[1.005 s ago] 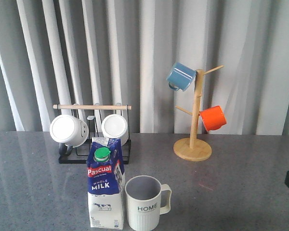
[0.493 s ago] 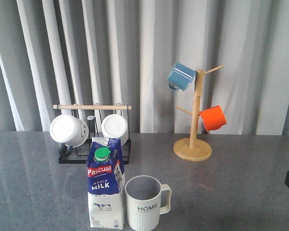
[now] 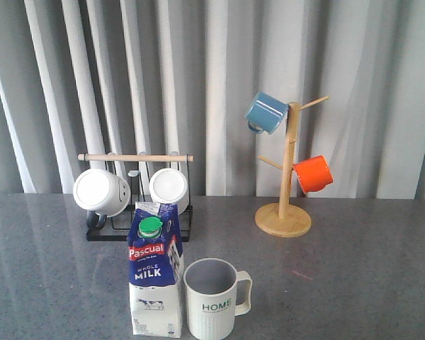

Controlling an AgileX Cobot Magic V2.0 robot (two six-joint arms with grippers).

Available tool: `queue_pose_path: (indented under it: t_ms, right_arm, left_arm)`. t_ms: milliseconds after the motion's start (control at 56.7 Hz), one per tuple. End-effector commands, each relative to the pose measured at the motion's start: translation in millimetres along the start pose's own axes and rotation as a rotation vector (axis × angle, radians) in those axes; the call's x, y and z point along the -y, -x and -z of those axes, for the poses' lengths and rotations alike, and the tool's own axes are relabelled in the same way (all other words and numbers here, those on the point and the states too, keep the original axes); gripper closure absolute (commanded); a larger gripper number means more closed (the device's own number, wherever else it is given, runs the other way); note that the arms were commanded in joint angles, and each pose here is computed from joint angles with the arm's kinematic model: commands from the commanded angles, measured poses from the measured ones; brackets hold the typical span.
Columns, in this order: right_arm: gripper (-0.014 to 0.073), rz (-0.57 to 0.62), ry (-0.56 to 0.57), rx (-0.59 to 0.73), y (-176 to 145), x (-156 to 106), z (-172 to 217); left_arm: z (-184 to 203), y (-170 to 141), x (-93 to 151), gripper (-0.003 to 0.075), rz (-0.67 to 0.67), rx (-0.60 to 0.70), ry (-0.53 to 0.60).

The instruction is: Place milk next to cup

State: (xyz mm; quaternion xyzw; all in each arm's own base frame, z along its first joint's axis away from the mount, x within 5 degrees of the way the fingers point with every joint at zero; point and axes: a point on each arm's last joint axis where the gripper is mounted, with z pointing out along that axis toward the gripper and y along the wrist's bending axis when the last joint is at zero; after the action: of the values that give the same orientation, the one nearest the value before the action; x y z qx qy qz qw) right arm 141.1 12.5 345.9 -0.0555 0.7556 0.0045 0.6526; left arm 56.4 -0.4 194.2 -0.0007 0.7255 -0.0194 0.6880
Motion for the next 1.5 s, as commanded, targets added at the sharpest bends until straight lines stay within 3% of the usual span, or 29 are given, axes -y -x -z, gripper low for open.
queue_pose_path:
  t_ms: [0,123,264,458,740,1480]
  right_arm:
    - [0.0603,0.020,0.001,0.148,-7.5,-1.0,13.2]
    - [0.0603,0.009,0.016,0.235,-53.3,-5.6,26.0]
    - [0.0603,-0.125,-0.051,0.252,-97.7,-1.0,42.0]
    - [0.0603,-0.072,-0.106,0.259,-129.7,-1.1,56.9]
    - [0.0603,-0.072,-0.108,0.278,-148.8,-3.2,62.8]
    - [0.0603,-0.085,-0.108,0.253,-152.6,-3.4,64.5]
  left_arm:
    - [2.7,13.9,1.6,0.0726,0.001,0.097,-0.016]
    - [2.7,13.9,1.6,0.0726,0.001,0.097,-0.016]
    - [2.7,13.9,1.6,0.0726,0.001,0.097,-0.016]
    - [2.7,13.9,1.6,0.0726,0.001,0.097,-0.016]
    - [2.7,13.9,1.6,0.0726,0.001,0.097,-0.016]
    - [2.7,13.9,1.6,0.0726,0.001,0.097,-0.016]
